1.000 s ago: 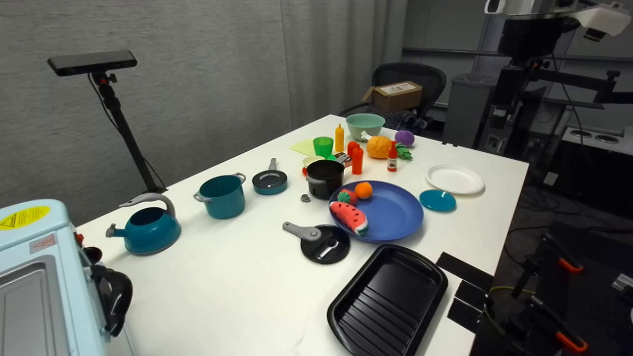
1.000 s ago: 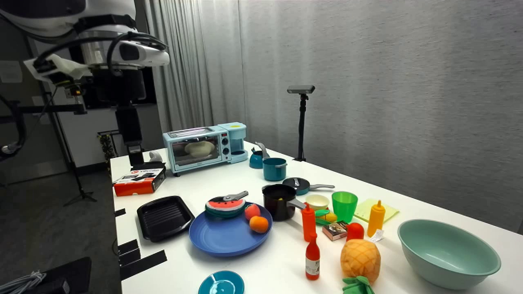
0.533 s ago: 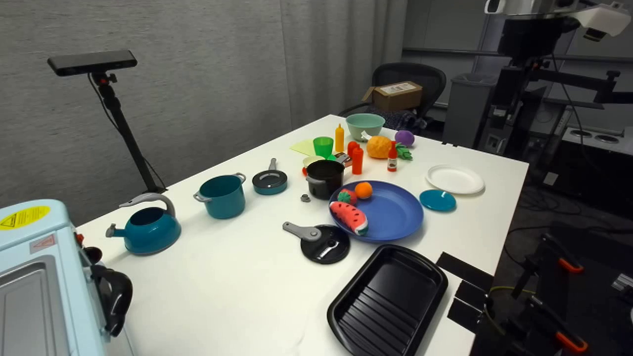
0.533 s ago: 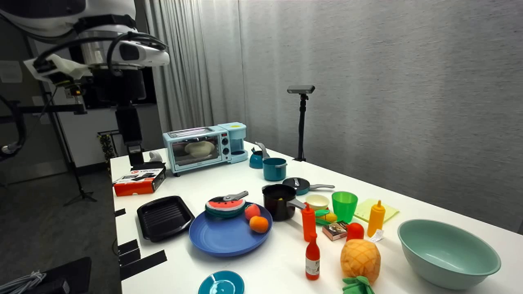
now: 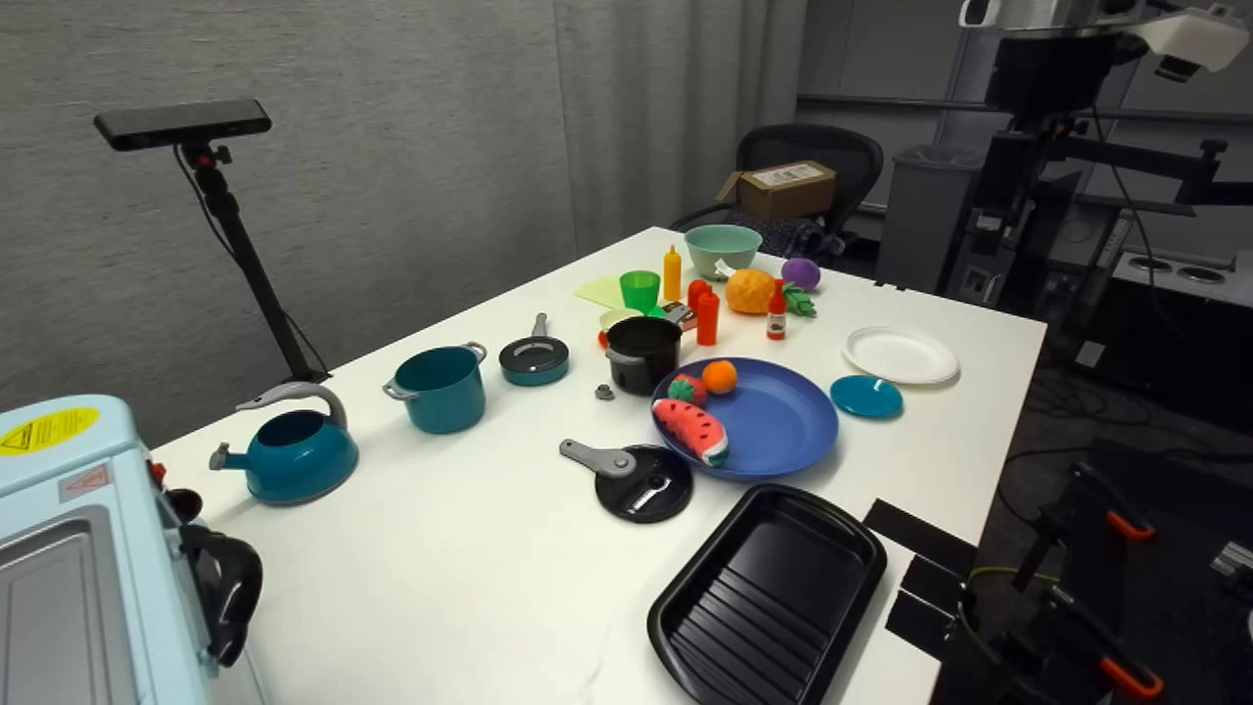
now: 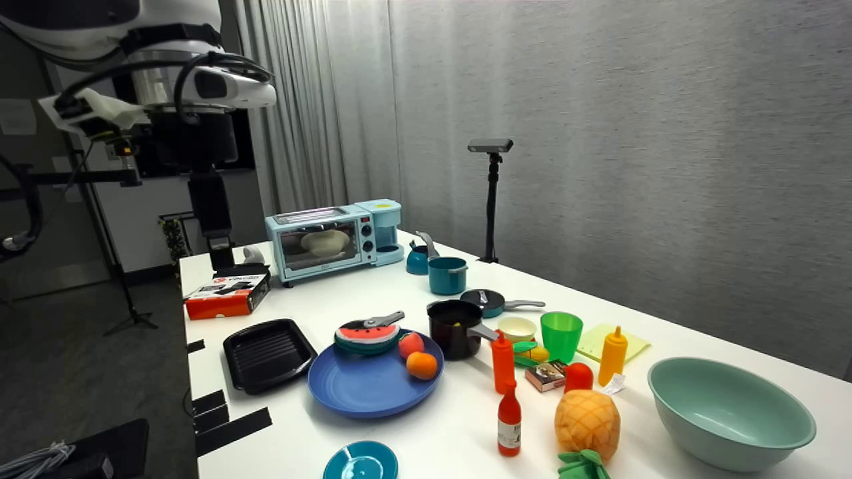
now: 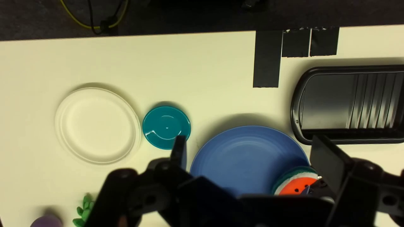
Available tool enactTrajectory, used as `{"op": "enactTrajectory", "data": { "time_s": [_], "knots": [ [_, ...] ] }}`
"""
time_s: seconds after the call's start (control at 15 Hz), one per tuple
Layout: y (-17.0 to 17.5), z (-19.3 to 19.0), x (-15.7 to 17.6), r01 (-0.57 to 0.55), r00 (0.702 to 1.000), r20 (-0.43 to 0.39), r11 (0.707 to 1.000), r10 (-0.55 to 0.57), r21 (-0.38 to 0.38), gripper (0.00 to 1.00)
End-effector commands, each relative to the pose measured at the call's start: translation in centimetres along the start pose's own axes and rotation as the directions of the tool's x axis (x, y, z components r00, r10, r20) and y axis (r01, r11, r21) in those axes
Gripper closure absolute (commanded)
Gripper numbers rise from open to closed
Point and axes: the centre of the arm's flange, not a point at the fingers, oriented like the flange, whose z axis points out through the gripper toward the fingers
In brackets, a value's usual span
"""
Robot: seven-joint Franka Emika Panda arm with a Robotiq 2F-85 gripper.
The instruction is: Put the black lid on the black pot
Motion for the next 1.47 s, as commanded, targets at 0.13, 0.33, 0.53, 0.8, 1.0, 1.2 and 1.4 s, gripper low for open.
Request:
{"op": "enactTrajectory", "data": {
  "time_s": [0.13,0.33,0.53,0.8,1.0,1.2,1.4],
  "knots": [
    [-0.8,0.4,3.1,-0.016,0.999,-0.043,1.0,0.017,0.022,0.0],
    [-2.1,1.7,7.0,0.016,0.996,-0.089,1.0,-0.014,0.024,0.0],
    [-5.2,3.3,11.7,0.093,0.988,-0.125,0.995,-0.088,0.034,0.0],
    [-11.0,5.9,17.6,0.196,0.972,-0.138,0.98,-0.19,0.031,0.0],
    [-14.2,8.1,21.4,0.241,0.967,-0.098,0.97,-0.237,0.036,0.0],
    [-14.3,9.3,19.4,0.228,0.969,-0.105,0.973,-0.222,0.042,0.0],
    [-14.6,10.4,20.0,0.228,0.97,-0.092,0.972,-0.224,0.046,0.0]
  ]
}}
